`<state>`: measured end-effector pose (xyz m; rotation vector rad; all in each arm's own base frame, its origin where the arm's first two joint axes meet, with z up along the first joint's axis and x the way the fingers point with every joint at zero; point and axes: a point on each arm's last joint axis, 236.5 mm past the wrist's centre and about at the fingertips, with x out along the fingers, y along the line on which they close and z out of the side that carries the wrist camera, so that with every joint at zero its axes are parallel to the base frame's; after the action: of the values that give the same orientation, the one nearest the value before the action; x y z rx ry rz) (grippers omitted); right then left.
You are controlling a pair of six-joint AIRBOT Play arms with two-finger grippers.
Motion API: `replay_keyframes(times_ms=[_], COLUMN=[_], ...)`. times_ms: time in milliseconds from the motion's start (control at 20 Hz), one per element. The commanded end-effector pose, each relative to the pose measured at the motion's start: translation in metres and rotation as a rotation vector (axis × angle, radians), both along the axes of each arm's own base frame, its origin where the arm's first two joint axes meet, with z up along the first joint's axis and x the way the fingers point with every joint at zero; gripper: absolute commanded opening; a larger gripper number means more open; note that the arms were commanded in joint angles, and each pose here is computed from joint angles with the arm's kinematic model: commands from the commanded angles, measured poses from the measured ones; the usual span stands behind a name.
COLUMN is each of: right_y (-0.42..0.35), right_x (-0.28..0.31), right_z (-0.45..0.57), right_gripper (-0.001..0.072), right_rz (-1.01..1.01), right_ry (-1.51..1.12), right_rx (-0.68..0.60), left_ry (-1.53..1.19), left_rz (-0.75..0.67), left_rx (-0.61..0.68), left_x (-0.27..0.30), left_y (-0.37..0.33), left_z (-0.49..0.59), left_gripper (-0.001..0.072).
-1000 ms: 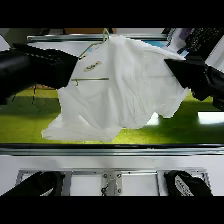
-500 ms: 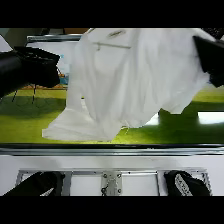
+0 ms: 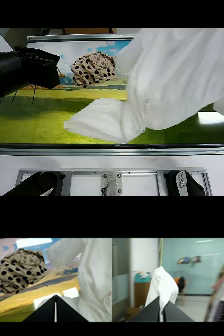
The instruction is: Fold the clothes and pants, and hang the long-sleeved shirts on hangers.
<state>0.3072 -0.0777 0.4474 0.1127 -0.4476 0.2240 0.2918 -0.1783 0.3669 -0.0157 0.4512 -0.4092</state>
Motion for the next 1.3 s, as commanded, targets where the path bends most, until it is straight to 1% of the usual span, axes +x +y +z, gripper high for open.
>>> replay_keyframes(times_ms=[0, 150, 300, 550, 750, 850, 1050, 1250], right_y=[-0.064, -0.108, -0.144, -0.19, -0.216, -0.225, -0.248, -0.259], right_x=[-0.018, -0.039, -0.072, -0.119, -0.14, -0.139, -0.157, -0.159], right_z=[0.018, 0.038, 0.064, 0.089, 0.103, 0.104, 0.097, 0.091], right_gripper=[0.0004, 0.0004, 0.0004, 0.0003, 0.0004, 0.0004, 0.0004, 0.0004], right_rz=[-0.295, -0.553, -0.773, -1.015, -1.125, -1.148, -1.242, -1.265], right_ry=[-0.011, -0.011, -0.063, -0.139, -0.19, -0.181, -0.196, -0.187], right_rx=[-0.01, -0.053, -0.045, 0.008, 0.056, 0.045, 0.106, 0.123], left_ry=[-0.021, -0.023, 0.002, -0.007, 0.007, 0.012, 0.016, 0.017], left_rz=[-0.011, -0.03, -0.049, -0.079, -0.085, -0.086, -0.085, -0.085], left_rx=[0.012, 0.056, 0.122, 0.167, 0.186, 0.191, 0.194, 0.194], left_x=[0.003, 0.013, 0.028, 0.054, 0.064, 0.066, 0.065, 0.065], left_y=[-0.002, -0.011, -0.025, -0.05, -0.059, -0.061, -0.061, -0.061], left_z=[0.002, -0.006, -0.026, -0.044, -0.057, -0.06, -0.061, -0.061], left_gripper=[0.001, 0.001, 0.001, 0.001, 0.0009, 0.001, 0.001, 0.001])
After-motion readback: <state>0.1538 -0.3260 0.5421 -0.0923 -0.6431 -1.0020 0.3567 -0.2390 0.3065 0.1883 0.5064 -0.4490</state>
